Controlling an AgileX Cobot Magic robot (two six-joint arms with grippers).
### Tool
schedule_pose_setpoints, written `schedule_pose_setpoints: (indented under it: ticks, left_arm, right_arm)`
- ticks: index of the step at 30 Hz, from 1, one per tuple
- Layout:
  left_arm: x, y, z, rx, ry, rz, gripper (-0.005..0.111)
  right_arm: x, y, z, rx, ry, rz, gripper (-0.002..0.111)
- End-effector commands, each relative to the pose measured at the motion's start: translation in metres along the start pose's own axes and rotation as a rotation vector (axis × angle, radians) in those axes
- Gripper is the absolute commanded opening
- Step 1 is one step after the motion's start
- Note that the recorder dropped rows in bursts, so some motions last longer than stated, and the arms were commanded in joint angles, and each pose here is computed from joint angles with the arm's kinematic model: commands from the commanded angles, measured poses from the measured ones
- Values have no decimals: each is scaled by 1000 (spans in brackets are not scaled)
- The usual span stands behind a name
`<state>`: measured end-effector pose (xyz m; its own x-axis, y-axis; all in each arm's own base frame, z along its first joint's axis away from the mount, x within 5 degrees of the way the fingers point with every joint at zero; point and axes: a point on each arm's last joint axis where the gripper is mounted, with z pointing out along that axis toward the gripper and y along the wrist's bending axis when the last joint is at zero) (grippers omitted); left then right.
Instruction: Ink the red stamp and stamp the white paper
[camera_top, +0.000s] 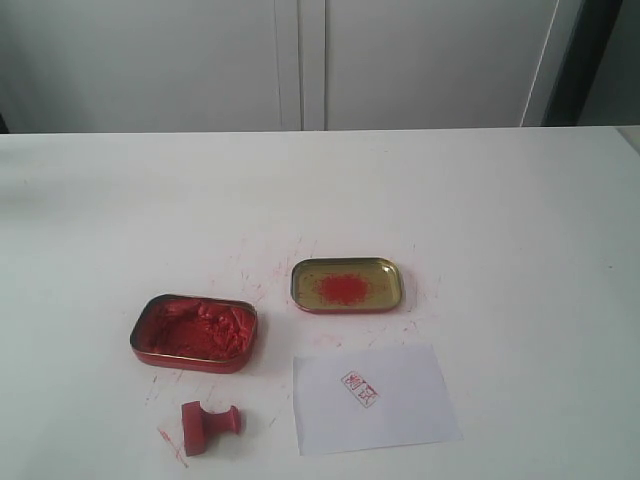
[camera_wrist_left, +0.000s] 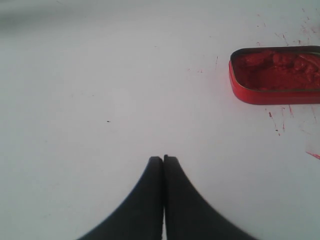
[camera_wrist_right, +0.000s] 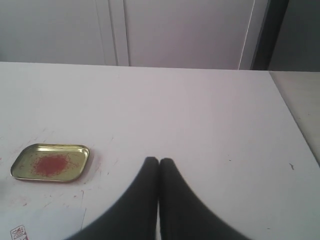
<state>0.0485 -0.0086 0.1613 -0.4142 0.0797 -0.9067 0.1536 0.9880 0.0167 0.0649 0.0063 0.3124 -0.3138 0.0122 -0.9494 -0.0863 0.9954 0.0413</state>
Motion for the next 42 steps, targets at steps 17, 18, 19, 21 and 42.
schedule_pose_setpoints:
  ticks: [17,18,19,21,42]
  left_arm:
    - [1,0,0,-1,-1,-4,0]
    - [1,0,0,-1,-1,-4,0]
    - [1,0,0,-1,-1,-4,0]
    - [1,0,0,-1,-1,-4,0]
    - [1,0,0,-1,-1,-4,0]
  right_arm:
    - [69,-4,-2,10,-96,-15,0]
    - [74,-4,1,11,-80,-15,0]
    - [77,-4,3,11,-68,-15,0]
    - [85,-5,9,10,-73,-15,0]
    - [127,-6,29,7,-62,-15,0]
